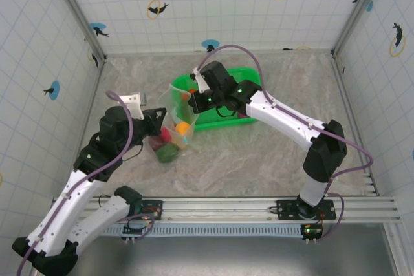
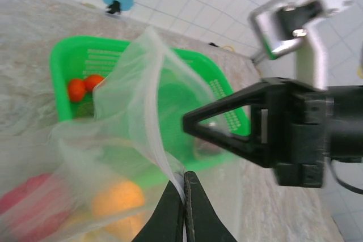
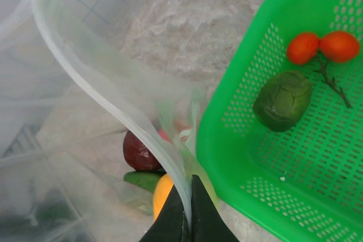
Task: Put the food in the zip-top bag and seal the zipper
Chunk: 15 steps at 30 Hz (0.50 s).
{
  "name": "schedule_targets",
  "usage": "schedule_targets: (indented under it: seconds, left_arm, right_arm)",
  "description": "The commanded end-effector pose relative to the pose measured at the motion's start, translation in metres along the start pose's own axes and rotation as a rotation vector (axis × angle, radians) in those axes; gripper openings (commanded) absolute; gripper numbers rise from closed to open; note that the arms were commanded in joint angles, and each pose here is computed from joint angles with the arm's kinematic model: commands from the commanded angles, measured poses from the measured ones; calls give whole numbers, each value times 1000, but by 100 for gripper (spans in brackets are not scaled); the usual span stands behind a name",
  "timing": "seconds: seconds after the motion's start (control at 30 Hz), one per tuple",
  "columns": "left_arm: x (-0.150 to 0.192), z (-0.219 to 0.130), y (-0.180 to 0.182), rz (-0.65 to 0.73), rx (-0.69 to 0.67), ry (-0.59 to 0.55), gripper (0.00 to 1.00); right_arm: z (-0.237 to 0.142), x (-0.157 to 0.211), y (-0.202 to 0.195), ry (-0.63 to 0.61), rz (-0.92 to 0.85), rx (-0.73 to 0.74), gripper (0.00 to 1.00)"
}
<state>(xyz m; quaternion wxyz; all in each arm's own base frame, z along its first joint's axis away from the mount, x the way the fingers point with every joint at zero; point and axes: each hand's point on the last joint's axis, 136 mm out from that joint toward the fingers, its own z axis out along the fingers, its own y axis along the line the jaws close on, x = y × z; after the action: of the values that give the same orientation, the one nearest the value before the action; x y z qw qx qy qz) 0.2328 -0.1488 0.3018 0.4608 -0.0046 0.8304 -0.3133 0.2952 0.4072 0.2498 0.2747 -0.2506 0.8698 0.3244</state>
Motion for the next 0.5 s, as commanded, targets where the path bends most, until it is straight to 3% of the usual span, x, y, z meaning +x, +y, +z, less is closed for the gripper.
schedule_targets:
  seconds: [0.0, 0.2, 0.47]
  left_arm:
    - [-25, -19, 20, -32, -184, -61, 0]
    - [-63, -54, 26, -55, -271, -226, 0]
    - [-88, -56, 32, 31, -375, -281, 0]
  right_arm:
    - [-36, -41, 20, -132, -26, -18, 0]
    - [-39, -41, 27, -129, -28, -39, 0]
    - [-31, -33, 37, -135, -20, -73, 0]
